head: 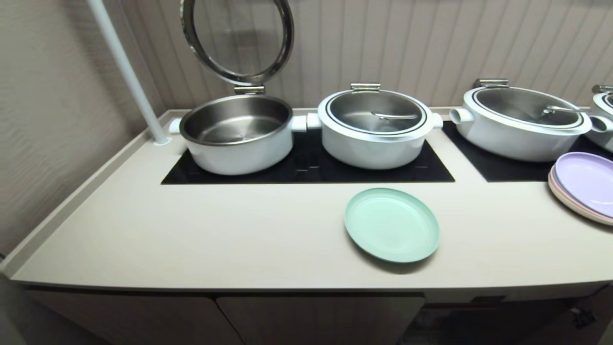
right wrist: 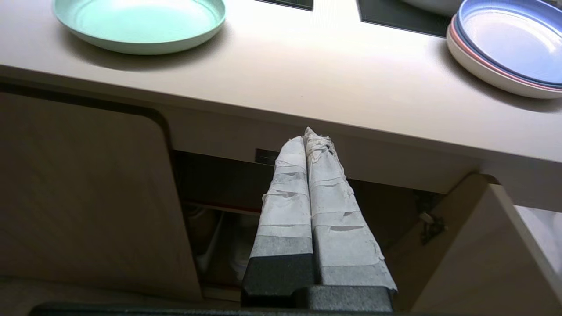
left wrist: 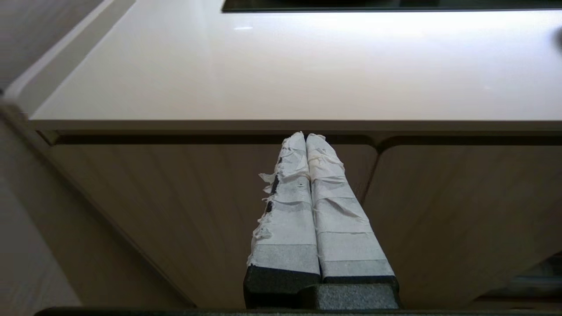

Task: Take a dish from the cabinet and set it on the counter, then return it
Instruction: Pick up the plate from the table

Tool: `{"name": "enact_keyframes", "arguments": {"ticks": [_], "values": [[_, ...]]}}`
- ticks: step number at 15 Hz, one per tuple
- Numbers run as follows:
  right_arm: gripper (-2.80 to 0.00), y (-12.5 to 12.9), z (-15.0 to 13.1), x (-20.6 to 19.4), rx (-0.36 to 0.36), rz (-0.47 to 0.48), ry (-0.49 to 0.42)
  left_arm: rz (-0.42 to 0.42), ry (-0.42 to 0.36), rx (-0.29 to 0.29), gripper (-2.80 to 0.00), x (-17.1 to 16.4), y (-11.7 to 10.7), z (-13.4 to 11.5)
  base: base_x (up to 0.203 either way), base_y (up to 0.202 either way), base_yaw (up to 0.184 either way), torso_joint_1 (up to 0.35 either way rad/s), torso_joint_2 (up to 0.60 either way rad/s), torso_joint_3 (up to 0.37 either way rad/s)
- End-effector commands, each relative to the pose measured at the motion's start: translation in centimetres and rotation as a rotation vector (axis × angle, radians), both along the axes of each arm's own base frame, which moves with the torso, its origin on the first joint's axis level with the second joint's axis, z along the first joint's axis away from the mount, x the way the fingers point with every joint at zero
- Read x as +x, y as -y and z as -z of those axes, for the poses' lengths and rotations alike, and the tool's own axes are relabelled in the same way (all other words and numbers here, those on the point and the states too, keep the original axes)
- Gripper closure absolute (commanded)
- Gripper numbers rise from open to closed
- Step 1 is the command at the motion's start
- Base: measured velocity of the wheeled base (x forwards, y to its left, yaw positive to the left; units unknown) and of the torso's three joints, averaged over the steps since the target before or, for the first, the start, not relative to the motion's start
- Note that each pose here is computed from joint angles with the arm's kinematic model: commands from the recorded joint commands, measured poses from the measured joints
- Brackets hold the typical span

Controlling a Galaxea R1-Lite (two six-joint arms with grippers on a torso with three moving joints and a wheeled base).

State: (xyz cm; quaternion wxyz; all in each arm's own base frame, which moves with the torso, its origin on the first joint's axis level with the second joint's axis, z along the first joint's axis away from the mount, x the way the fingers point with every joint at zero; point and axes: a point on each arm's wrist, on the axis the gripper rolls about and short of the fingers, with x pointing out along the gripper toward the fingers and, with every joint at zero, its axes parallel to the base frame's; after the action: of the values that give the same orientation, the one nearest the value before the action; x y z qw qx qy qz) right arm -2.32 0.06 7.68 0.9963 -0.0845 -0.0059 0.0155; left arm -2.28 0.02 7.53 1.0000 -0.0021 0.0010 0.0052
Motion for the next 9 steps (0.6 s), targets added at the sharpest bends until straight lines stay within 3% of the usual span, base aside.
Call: {"name": "enact_keyframes", "arguments": {"ticks": [1, 3, 9], "values": [[0.00, 0.00, 0.00, 0.01, -0.001, 0.000, -0.001, 0.000, 0.001, 0.000, 0.00, 0.00, 0.00, 0.00, 0.000, 0.167, -0.001, 0.002, 0.00, 0.006], [0.00, 0.00, 0.04, 0.03, -0.003, 0.000, -0.003, 0.000, 0.001, 0.000, 0.00, 0.00, 0.00, 0.00, 0.000, 0.092, -0.005, 0.003, 0.00, 0.003], [0.00, 0.00, 0.04, 0.03, -0.003, 0.000, -0.003, 0.000, 0.001, 0.000, 0.00, 0.00, 0.00, 0.00, 0.000, 0.000, 0.000, 0.000, 0.00, 0.000]]}}
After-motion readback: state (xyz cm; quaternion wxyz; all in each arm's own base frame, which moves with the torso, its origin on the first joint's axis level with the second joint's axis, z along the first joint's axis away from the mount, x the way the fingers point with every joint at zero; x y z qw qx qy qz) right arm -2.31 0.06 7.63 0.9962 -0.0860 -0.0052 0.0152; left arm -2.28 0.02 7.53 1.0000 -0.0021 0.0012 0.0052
